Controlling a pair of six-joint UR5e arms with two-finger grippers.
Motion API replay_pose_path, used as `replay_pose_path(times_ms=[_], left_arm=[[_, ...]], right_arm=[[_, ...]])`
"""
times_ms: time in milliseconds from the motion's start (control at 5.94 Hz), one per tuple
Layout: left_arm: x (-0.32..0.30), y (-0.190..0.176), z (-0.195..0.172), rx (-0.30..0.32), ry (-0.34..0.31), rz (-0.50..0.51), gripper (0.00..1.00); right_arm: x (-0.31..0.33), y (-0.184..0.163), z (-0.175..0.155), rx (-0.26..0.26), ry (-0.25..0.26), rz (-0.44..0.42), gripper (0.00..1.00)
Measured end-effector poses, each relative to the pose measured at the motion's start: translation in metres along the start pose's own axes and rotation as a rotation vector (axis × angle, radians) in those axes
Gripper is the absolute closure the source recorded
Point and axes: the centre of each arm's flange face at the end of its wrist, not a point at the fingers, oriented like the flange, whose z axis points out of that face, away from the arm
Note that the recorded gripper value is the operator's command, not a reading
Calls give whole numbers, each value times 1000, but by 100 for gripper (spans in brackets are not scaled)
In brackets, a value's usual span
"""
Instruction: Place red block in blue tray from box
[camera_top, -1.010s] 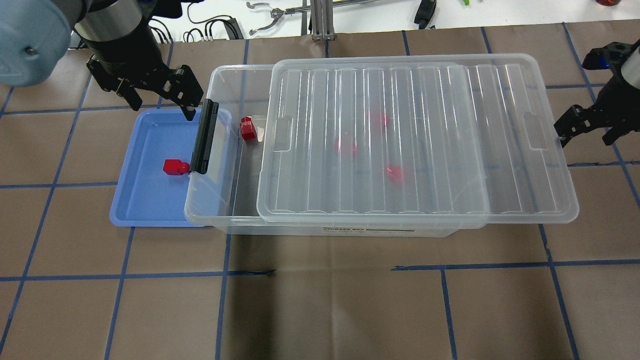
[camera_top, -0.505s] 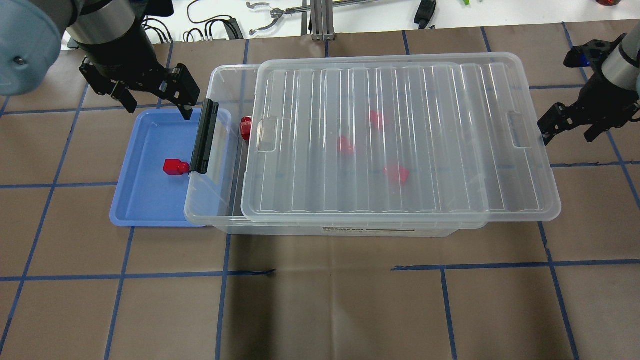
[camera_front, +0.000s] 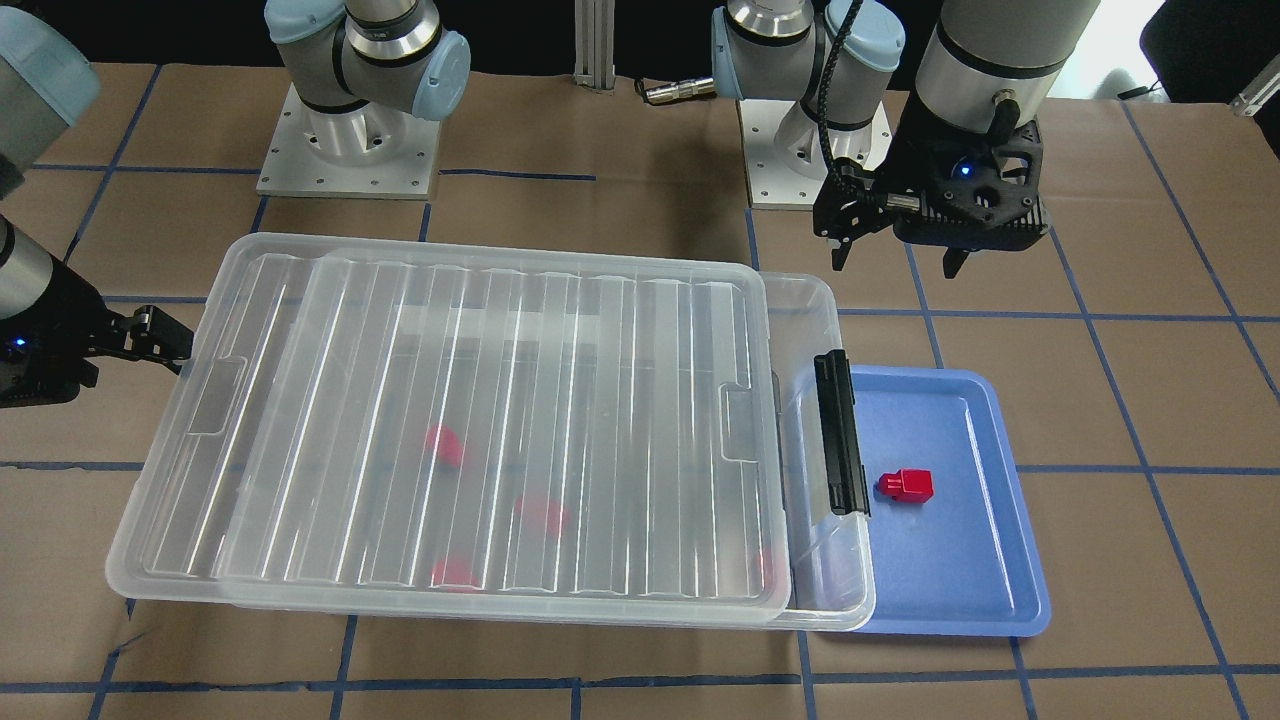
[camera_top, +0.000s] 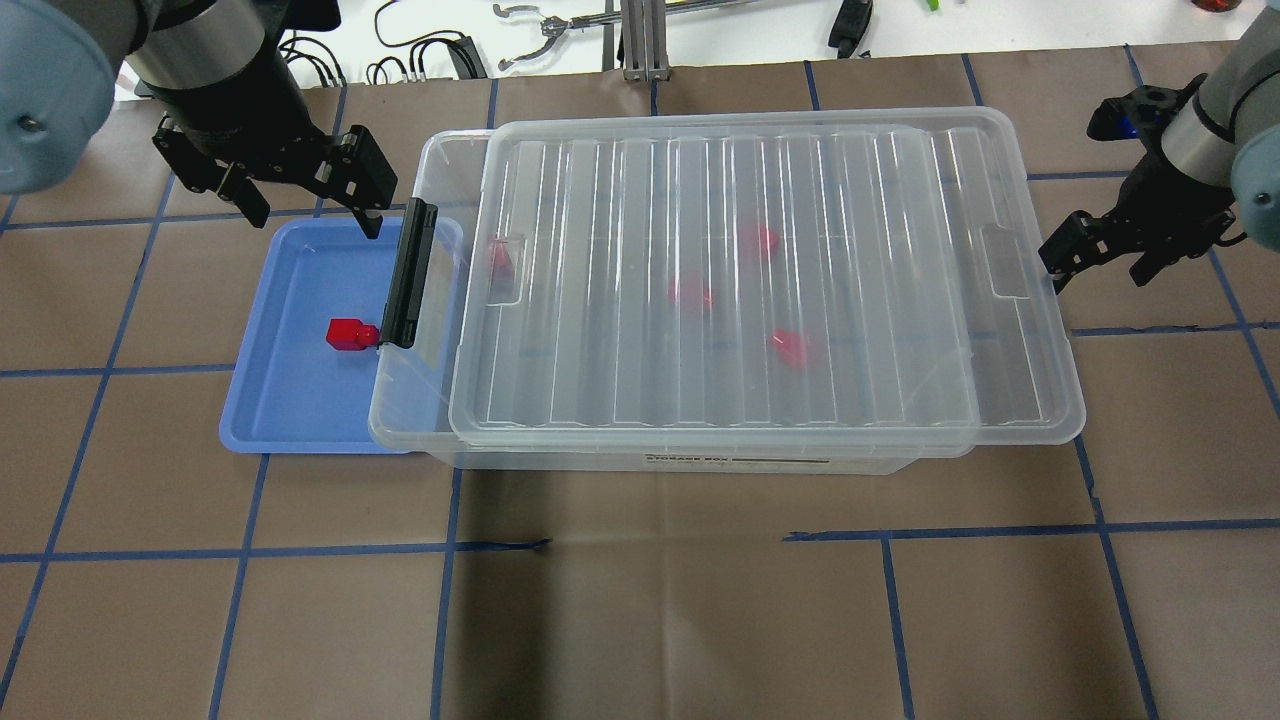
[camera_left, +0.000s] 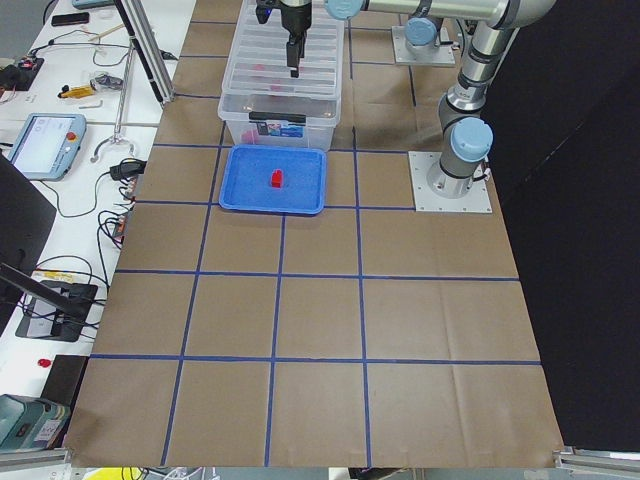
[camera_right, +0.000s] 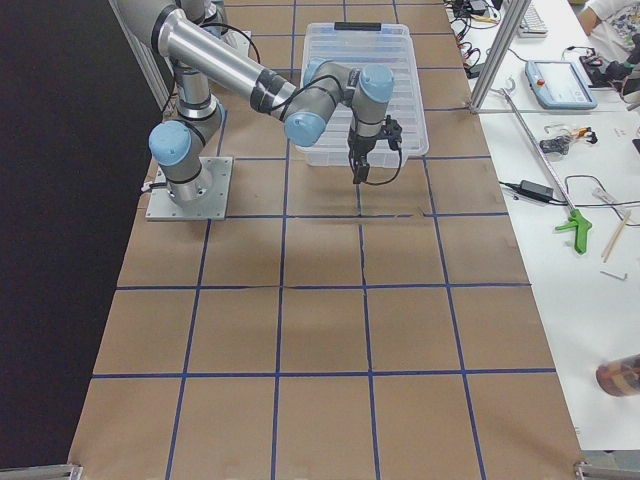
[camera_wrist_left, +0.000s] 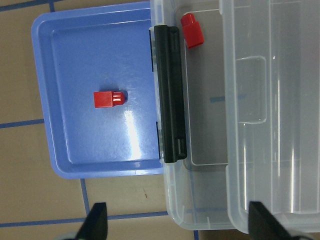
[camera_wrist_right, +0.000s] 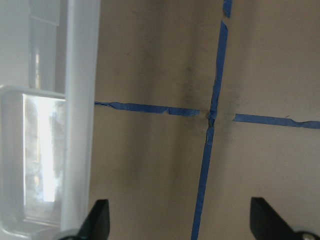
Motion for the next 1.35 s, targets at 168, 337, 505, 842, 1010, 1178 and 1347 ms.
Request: replay_pose_path(times_ms=[168, 337, 505, 842, 1010, 1178, 1347], left_arm=[[1, -1, 0, 4, 26, -14, 2], [1, -2, 0, 6, 42, -18, 2], [2, -2, 0, 7, 47, -18, 2], [2, -3, 1, 6, 47, -15, 2], [2, -3, 2, 4, 48, -13, 2], [1, -4, 2, 4, 47, -10, 2], [1, -4, 2, 4, 48, -7, 2]], right_arm=[[-6, -1, 1, 4, -12, -7, 0], [-11, -2, 1, 11, -28, -14, 0], [-18, -4, 2, 13, -34, -25, 0], [-32, -7, 2, 15, -35, -51, 0], [-36, -8, -2, 21, -31, -58, 0], [-37, -9, -15, 44, -19, -57, 0], [-38, -11, -39, 83, 1, -56, 0]])
